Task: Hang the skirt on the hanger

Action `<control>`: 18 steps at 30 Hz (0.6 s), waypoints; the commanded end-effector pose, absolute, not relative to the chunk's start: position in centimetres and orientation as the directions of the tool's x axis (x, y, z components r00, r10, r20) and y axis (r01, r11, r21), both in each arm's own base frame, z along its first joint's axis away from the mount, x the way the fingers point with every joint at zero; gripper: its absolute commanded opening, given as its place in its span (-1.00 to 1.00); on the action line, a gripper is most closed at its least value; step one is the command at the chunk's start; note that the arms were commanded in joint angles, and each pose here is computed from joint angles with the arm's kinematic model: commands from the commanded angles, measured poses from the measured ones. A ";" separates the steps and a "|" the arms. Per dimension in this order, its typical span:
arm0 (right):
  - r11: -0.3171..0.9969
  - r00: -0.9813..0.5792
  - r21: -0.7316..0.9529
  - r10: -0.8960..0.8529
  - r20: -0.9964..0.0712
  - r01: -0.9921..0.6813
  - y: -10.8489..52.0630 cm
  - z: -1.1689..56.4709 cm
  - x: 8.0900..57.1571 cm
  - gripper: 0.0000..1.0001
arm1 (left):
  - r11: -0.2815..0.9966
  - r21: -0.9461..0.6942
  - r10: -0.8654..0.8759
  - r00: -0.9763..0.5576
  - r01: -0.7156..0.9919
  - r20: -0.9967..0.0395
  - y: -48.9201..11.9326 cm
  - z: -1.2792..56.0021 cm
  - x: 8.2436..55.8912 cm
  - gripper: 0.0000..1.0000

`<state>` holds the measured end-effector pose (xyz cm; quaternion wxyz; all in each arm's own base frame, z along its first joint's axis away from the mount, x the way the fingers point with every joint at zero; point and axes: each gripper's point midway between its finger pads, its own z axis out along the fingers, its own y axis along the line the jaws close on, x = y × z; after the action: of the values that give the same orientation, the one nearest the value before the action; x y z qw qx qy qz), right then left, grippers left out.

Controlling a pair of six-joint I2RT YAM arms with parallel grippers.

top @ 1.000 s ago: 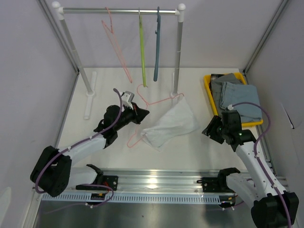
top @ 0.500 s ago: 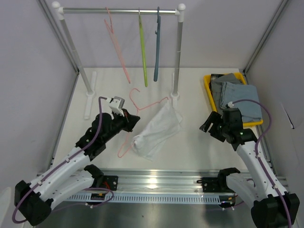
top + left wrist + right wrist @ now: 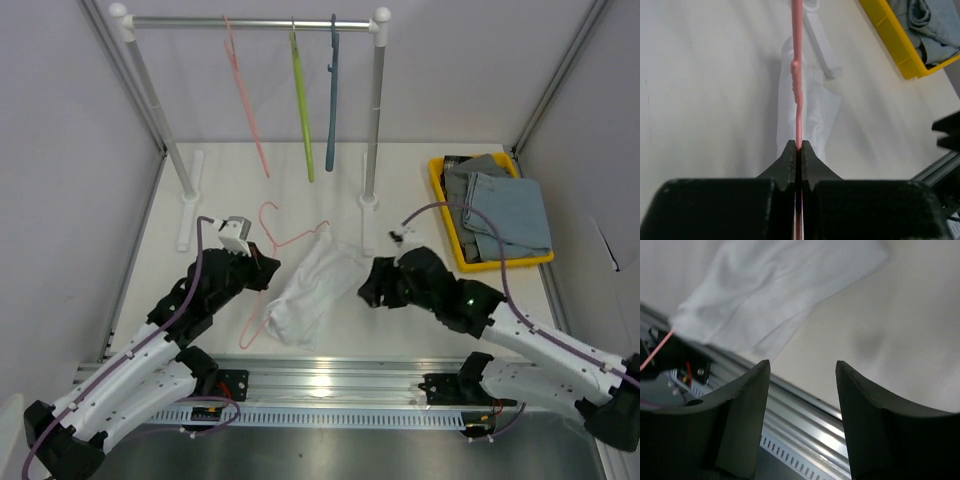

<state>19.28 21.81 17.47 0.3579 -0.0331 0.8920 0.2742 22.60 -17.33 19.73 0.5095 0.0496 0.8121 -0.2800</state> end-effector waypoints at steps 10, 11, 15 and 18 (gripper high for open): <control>0.660 -0.438 0.279 -0.084 -0.895 -0.697 39.9 19.3 12.4 0.23 | 0.827 -0.440 -0.258 -0.459 0.351 -0.850 -17.8 20.9 23.1 -1.00; 0.658 -0.427 0.265 -0.095 -0.899 -0.705 40.4 19.0 12.3 0.23 | 0.827 -0.442 -0.259 -0.463 0.348 -0.848 -17.8 20.8 23.1 -1.00; 0.633 -0.398 0.247 -0.105 -0.911 -0.733 42.6 18.5 11.9 0.25 | 0.827 -0.441 -0.259 -0.459 0.349 -0.850 -17.7 21.1 23.1 -1.00; 0.629 -0.394 0.231 -0.130 -0.910 -0.742 43.9 17.8 12.0 0.29 | 0.830 -0.434 -0.252 -0.459 0.349 -0.852 -17.6 21.1 23.0 -1.00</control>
<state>11.13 41.23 14.01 0.4276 -0.3020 0.8004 0.2920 22.65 -17.31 18.78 0.4988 0.0402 0.8216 -0.2730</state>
